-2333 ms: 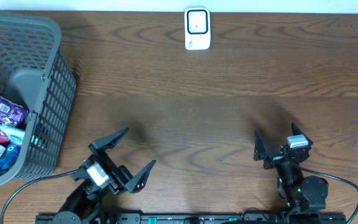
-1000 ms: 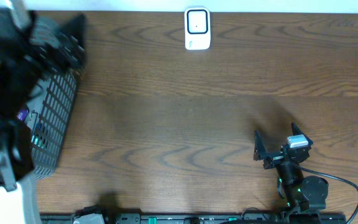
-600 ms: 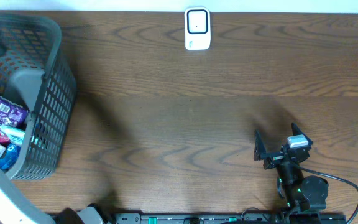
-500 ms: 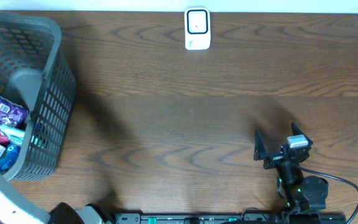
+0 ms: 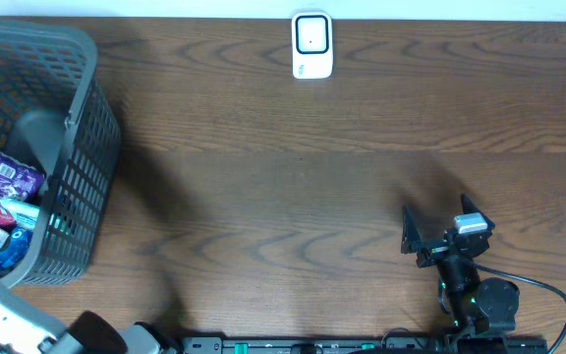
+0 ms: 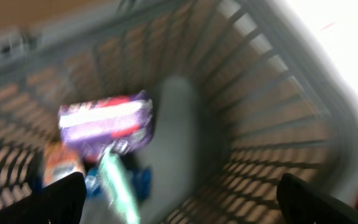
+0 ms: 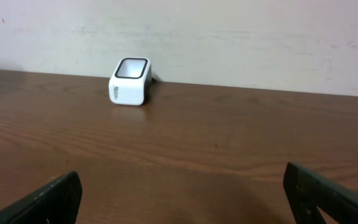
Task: Scan the item barcode
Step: 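Move the left gripper into the grey basket toward the purple pack, then grasp the purple Carefree pack with the left gripper and lift it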
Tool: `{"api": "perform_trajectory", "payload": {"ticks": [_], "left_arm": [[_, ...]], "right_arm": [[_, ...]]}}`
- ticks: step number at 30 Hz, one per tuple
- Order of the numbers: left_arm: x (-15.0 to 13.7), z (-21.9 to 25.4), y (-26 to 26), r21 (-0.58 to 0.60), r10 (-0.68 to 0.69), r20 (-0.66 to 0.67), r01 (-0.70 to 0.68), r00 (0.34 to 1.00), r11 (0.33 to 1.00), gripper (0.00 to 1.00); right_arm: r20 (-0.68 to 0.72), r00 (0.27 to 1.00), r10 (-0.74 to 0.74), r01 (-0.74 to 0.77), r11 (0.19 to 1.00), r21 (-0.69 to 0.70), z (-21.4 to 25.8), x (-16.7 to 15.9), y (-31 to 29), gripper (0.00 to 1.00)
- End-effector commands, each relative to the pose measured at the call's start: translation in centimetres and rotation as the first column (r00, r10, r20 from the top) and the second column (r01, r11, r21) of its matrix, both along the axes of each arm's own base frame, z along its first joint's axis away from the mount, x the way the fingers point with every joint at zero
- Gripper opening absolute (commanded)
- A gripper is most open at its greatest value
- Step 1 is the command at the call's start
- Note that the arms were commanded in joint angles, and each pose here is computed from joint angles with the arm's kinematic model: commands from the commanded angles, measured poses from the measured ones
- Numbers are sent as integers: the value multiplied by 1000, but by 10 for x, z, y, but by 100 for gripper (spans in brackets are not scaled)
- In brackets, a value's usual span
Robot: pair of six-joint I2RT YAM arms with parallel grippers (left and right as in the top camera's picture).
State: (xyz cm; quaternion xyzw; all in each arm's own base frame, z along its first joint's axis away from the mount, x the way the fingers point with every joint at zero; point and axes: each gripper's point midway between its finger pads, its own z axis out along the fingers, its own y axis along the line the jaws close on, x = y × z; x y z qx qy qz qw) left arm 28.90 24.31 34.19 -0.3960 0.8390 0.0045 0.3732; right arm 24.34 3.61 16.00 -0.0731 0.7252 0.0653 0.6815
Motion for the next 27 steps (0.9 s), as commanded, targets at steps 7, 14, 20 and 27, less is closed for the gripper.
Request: {"api": "perform_trajectory", "payload": {"ticks": [7,14,20,27], "left_arm": [[7,-104,42,-109,50,-279,-83,959,991,98],[10,-132,62,-66,93,-367,-125,926,990,98],[30,-151,64,48,110,-465,-100,878,994,98],[53,-202,61,32,65,-551,-56,832,998,98]], "right_arm": [[-1,1000,-5,5,1000,3,0,0,-1,99],[-1,1000,-5,5,1000,3,0,0,-1,99],[-1,1000,-5,5,1000,3,0,0,-1,99],[-1,1000,-5,5,1000,3,0,0,-1,99]]}}
